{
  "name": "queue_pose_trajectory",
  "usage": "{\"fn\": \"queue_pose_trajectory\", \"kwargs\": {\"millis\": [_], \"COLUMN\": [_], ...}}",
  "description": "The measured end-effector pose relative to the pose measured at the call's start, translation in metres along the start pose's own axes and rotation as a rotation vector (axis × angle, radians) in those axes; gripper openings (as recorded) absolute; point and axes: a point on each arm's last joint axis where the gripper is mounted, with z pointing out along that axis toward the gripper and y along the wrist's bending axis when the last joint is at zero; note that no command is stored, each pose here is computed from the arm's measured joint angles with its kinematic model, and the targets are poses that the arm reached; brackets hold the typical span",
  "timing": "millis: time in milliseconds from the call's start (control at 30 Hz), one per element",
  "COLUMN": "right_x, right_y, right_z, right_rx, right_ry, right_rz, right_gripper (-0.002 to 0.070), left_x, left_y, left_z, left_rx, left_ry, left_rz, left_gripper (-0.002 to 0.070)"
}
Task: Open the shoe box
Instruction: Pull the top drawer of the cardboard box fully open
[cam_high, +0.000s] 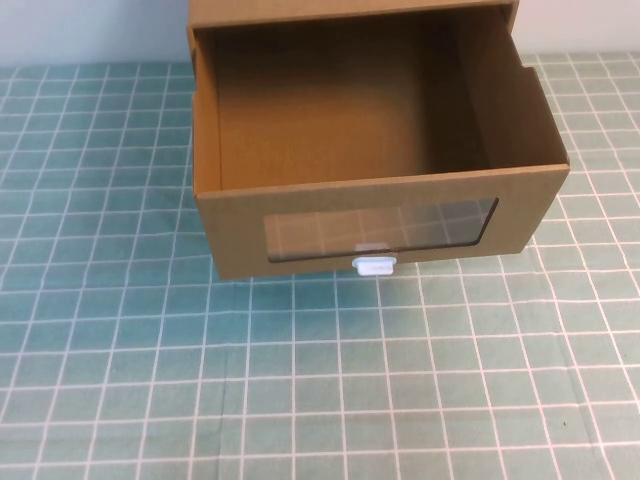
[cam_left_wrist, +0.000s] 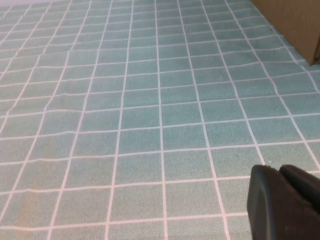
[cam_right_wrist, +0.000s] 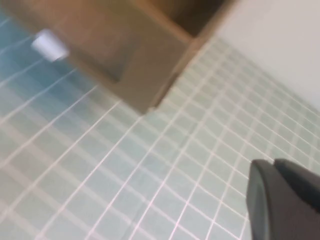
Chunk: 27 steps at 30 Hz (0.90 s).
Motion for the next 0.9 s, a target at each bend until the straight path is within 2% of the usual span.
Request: {"fn": "queue_pose_trajectory", "kwargs": {"millis": [100,267,600,767,900], "right_x": [0.008,0.033,0.132,0.169,0.18], "right_y": [-0.004,0.004,0.051,0.065,0.069], "right_z": [-0.012,-0.017,0.027,0.05,0.054], "right_rx": [0.091,0.217,0.199,0.191,0.205], "right_ry": [-0.057,-0.182,-0.262,-0.162,-0.086], "right_rz": [0.159,0.302,0.414,0.443,0.482], "right_gripper": [-0.0013,-0.0013,-0.0013,-0.0013,-0.0013], "left_x": [0.0,0.0,0.0,0.0,0.0], "left_y": [0.0,0.0,0.0,0.0,0.0], "left_z": [0.0,0.0,0.0,0.0,0.0], "left_rx": [0.0,0.0,0.0,0.0,0.0], "left_ry": [0.0,0.0,0.0,0.0,0.0], "left_rz": [0.0,0.0,0.0,0.0,0.0], "left_gripper": [-0.0004,-0.0004,-0.0004,-0.0004,-0.0004]}}
